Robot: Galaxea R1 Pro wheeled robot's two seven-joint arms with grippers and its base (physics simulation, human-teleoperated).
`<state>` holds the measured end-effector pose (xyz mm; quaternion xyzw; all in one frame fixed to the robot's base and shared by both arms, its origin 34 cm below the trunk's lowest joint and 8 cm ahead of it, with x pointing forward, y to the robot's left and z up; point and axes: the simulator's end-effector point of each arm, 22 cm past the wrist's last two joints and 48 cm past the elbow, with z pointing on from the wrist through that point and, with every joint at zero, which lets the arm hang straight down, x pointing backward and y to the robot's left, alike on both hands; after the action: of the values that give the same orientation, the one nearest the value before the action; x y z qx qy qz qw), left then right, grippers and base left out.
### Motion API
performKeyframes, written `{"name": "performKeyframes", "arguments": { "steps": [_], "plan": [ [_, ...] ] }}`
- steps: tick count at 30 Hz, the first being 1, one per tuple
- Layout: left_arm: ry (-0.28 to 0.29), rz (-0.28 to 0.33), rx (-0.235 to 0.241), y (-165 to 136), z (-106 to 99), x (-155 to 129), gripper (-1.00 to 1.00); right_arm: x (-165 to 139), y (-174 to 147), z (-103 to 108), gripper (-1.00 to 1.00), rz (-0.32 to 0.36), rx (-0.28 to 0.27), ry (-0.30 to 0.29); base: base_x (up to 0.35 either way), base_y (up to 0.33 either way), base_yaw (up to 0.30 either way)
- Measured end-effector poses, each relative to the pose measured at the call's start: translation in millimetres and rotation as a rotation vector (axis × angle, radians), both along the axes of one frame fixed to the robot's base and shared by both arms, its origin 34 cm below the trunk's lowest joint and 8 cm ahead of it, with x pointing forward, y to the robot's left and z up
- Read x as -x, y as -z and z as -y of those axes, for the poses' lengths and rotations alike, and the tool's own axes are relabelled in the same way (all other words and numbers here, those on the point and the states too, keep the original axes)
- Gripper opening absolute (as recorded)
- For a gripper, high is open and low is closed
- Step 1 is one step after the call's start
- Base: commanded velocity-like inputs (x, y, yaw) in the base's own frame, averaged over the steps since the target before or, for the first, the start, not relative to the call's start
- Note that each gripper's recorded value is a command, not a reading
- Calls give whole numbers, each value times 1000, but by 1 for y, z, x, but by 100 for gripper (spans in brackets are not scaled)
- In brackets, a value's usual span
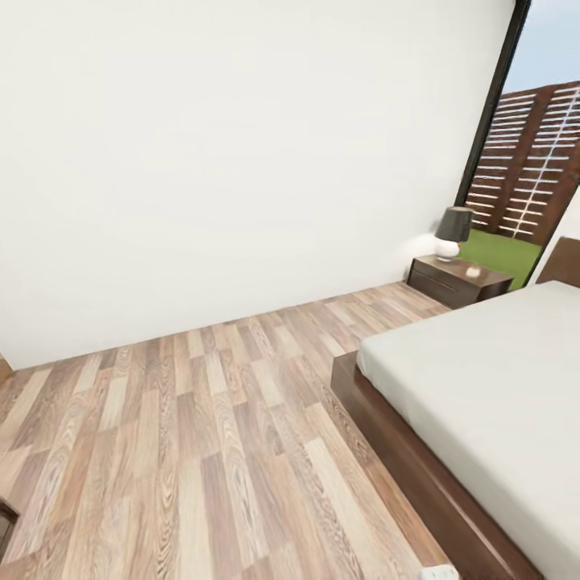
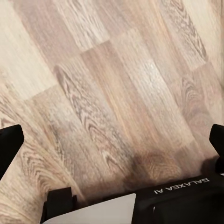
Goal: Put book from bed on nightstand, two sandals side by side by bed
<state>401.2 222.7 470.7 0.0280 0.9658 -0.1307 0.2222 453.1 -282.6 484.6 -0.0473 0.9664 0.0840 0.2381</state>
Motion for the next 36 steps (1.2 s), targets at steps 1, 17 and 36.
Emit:
{"name": "performKeyframes", "arguments": {
  "steps": [1,17,36],
  "plan": [
    [0,0,0,0,0,0,100,0,0,0,100,0,0,0,0,0,-262],
    [0,-8,0,2,0,3,100,3,3,0,100,-9,1,0,0,0,-262],
    [0,-17,0,4,0,6,100,6,5,0,100,-17,0,0,0,0,-262]
  ]
}}
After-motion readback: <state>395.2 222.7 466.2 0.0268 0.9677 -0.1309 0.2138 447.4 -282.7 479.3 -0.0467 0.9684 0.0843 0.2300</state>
